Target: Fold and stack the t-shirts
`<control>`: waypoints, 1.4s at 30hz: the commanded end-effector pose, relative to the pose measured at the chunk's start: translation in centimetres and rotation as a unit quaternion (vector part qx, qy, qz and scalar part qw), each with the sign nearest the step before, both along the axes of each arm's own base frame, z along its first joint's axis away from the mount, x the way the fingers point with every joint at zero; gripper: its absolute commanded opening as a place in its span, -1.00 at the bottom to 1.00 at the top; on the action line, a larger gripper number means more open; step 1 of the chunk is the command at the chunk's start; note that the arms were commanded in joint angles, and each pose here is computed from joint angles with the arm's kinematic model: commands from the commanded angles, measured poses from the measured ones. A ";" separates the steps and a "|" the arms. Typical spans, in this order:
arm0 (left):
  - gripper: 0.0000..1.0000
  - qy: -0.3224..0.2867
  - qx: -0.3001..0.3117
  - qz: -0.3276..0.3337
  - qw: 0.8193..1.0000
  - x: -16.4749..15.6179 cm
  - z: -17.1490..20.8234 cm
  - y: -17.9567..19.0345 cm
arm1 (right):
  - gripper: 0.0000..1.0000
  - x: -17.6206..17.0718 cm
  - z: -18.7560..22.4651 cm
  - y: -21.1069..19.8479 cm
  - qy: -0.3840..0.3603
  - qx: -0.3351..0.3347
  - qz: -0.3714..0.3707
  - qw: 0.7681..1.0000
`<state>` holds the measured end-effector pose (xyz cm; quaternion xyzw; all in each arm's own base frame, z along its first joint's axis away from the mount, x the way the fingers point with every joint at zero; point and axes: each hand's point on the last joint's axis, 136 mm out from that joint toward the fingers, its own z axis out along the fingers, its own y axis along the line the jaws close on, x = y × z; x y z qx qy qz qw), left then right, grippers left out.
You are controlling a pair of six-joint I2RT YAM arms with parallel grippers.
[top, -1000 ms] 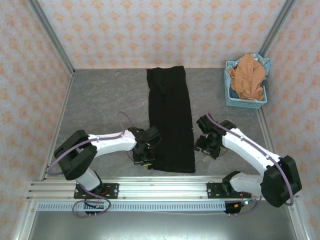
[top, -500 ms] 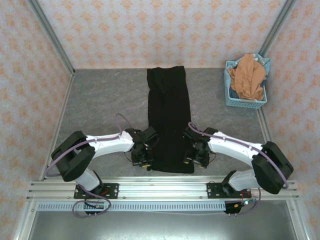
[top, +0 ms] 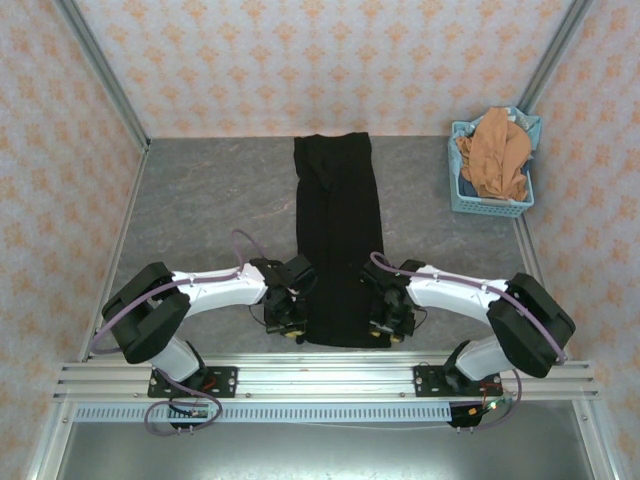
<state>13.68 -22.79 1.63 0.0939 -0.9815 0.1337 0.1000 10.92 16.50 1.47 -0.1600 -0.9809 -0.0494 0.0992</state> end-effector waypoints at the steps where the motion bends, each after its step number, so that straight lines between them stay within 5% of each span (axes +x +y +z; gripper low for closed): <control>1: -1.00 0.007 0.005 -0.016 1.000 -0.9 -0.5 0.6 | -0.61 0.5 -0.7 0.3 -0.014 0.003 -0.007 1.000; 5: -1.00 0.012 -0.016 -0.040 0.999 -2.1 0.0 -0.2 | -1.00 0.7 0.7 -0.3 -0.032 -0.003 -0.012 0.999; 14: -1.00 -0.046 -0.064 -0.052 0.996 -2.5 4.5 -1.9 | -1.00 0.2 5.9 -1.1 -0.056 0.016 0.001 0.998; 25: -1.00 -0.147 -0.105 0.073 0.981 4.9 10.9 -1.4 | -1.00 5.3 11.5 -1.3 -0.134 0.035 -0.053 0.989; 35: -1.00 -0.215 -0.097 0.145 0.961 14.9 15.1 0.5 | -1.00 15.5 15.0 -0.4 -0.194 0.040 -0.070 0.978; 42: -1.00 -0.223 -0.090 0.173 0.955 21.7 14.7 1.6 | -1.00 23.5 15.0 0.4 -0.206 0.050 -0.078 0.974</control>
